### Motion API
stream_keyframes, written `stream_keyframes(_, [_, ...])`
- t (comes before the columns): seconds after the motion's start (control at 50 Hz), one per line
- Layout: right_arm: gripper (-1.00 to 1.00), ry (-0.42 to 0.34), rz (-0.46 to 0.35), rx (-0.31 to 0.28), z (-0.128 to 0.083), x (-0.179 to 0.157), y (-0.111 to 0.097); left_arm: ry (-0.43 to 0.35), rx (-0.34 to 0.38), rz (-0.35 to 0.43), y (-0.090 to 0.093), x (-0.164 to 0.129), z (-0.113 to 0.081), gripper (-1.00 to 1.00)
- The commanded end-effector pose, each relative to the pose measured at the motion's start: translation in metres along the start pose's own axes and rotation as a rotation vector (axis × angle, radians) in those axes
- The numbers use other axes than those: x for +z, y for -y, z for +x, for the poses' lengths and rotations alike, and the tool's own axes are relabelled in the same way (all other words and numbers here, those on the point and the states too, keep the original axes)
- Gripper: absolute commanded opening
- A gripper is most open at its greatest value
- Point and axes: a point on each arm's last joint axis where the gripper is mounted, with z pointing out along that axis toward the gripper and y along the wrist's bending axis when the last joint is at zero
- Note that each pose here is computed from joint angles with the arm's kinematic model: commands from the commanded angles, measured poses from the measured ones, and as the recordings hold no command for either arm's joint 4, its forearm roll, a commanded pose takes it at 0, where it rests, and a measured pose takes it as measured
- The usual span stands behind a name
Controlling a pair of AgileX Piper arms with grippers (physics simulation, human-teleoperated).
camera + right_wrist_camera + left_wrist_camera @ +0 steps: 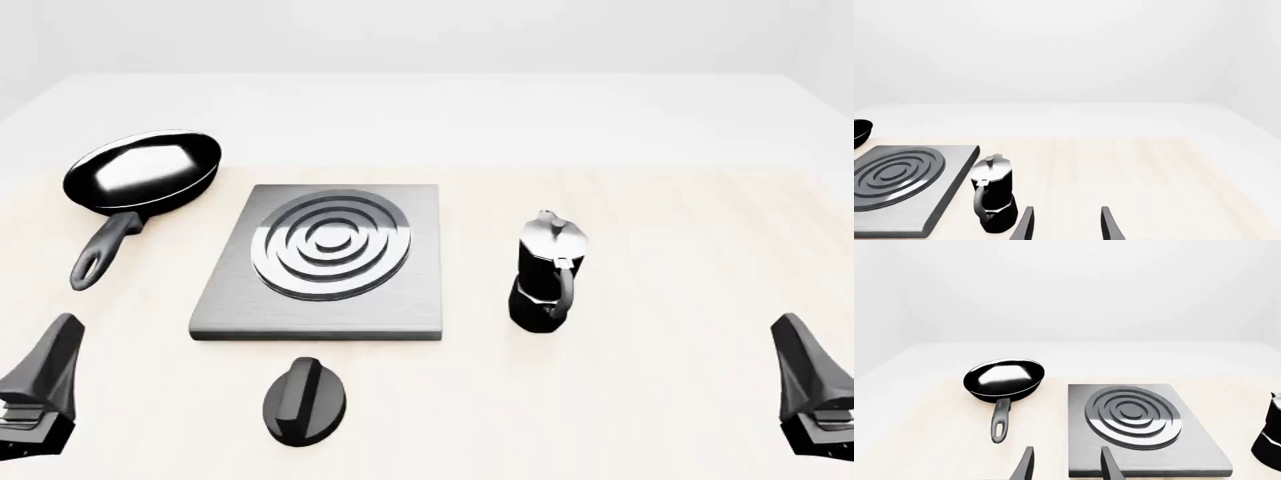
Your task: Turn on the stove.
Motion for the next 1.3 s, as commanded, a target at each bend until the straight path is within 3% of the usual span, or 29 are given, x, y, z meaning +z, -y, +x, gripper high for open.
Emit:
stream_keyframes(0.02, [1.00,-0.002,-0.001,0.013,-0.001,0.001,0.000,-0.045,0.028,0.002,0.000,0.009,0.002,1.00])
stream_keyframes(0.08, [1.00,0.000,-0.001,0.017,-0.001,0.001,0.000,-0.057,0.030,0.002,0.000,0.012,0.002,1.00])
stream_keyframes(0.12, [1.00,0.005,-0.003,0.016,-0.001,0.000,0.000,-0.015,0.012,-0.027,-0.002,0.004,-0.004,1.00])
stream_keyframes(0.14, [1.00,0.008,-0.002,0.014,-0.002,0.000,0.000,-0.028,0.063,0.020,0.001,0.003,-0.005,1.00])
stream_keyframes(0.18, [1.00,0.008,-0.002,0.012,-0.002,0.000,0.000,-0.024,0.070,0.022,0.001,0.002,-0.006,1.00])
stream_keyframes(0.24, [1.00,0.011,-0.001,0.008,-0.002,0.000,0.000,-0.054,0.078,0.025,0.001,0.011,-0.008,1.00])
stream_keyframes(0.26, [1.00,0.010,0.000,0.006,-0.002,0.000,0.000,-0.086,0.047,0.031,0.002,0.018,-0.008,1.00])
stream_keyframes(0.32, [1.00,0.010,0.000,0.006,-0.002,0.000,0.000,-0.097,0.087,0.044,0.003,0.020,-0.007,1.00])
stream_keyframes(0.44, [1.00,0.013,0.002,0.005,-0.002,0.000,0.000,-0.119,0.145,0.123,0.009,0.024,-0.008,1.00])
stream_keyframes(0.5, [1.00,0.012,0.002,0.004,-0.002,0.000,0.000,-0.164,0.108,0.132,0.011,0.032,-0.006,1.00])
stream_keyframes(0.52, [1.00,0.012,0.001,0.003,-0.002,0.000,0.000,-0.169,0.146,0.191,0.016,0.032,-0.006,1.00])
stream_keyframes(0.56, [1.00,0.012,0.001,0.002,-0.002,0.000,0.000,-0.158,0.145,0.188,0.015,0.030,-0.009,1.00])
stream_keyframes(0.6, [1.00,0.011,0.001,0.000,-0.002,0.000,0.000,-0.175,0.156,0.243,0.021,0.033,-0.010,1.00])
stream_keyframes(0.62, [1.00,0.010,0.000,0.000,-0.002,0.000,0.000,-0.173,0.150,0.226,0.019,0.033,-0.013,1.00])
stream_keyframes(0.7, [1.00,0.009,0.000,0.000,-0.002,0.000,0.000,-0.179,0.194,0.309,0.027,0.035,-0.012,1.00])
stream_keyframes(0.9, [1.00,0.006,-0.001,-0.006,-0.002,0.000,0.000,-0.207,0.171,0.354,0.035,0.045,-0.018,1.00])
stream_keyframes(1.12, [1.00,-0.002,-0.002,-0.012,-0.001,0.001,0.000,-0.334,0.055,0.404,0.053,0.069,-0.012,1.00])
stream_keyframes(1.3, [1.00,-0.002,0.000,-0.009,-0.001,0.001,0.000,-0.323,0.065,0.464,0.063,0.071,-0.013,1.00])
